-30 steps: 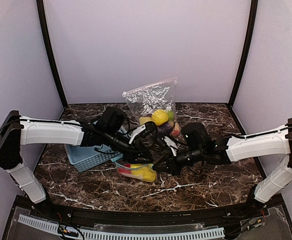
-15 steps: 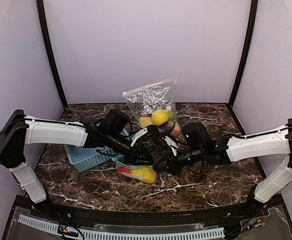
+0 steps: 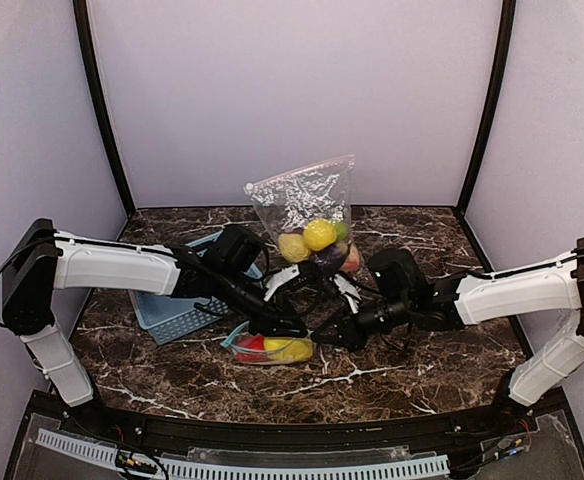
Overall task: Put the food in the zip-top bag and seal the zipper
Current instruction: Zip the zipper of the food storage bag.
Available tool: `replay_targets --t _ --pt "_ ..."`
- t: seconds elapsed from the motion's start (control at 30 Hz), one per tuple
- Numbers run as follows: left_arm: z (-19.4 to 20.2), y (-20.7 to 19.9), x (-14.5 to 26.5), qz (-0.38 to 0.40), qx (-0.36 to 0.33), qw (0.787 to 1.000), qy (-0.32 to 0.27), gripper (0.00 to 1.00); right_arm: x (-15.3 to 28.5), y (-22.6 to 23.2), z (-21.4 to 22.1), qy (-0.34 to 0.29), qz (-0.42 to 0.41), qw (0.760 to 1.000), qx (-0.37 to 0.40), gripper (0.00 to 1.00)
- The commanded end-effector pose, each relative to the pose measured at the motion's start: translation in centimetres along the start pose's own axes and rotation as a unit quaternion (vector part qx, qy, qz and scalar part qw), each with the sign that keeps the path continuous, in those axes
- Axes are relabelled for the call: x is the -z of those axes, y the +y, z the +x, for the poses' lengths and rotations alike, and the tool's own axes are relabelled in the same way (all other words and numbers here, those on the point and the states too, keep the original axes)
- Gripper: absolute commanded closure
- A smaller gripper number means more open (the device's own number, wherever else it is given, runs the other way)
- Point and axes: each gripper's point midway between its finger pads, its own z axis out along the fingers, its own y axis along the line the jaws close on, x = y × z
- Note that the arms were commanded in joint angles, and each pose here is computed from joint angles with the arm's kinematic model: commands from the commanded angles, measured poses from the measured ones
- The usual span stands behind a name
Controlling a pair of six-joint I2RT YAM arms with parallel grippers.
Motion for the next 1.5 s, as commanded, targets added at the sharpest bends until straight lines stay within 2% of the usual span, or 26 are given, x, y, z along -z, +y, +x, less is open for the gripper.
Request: replay_targets --t 0.0,0.33,0.6,0.8,1.47 --pt "1.1 -0.2 -0.7 -0.001 0.008 1.0 0.028 0.85 0.6 0.9 -2.3 -0.041 -0.013 0.999 0.021 1.0" --pt "0.9 -0.7 -1.6 0.015 0.009 0.999 0.031 0.9 0.7 0.8 -2.3 -0.043 -0.013 0.999 0.019 1.0" --pt "1.5 -1.0 -2.0 0.022 0.017 0.999 0.04 0.99 0.9 0.5 -2.3 -0.048 -0.004 0.999 0.015 1.0" --pt "2.3 -1.2 -1.7 0.017 0.02 0.998 0.052 0.99 1.5 -0.1 -2.5 -0.057 0.014 0.998 0.008 1.0" --pt "3.3 -0.2 0.9 -0.04 0.013 0.995 0.087 0.99 4.9 -6.0 -0.7 -0.037 0.175 0.983 -0.042 1.0"
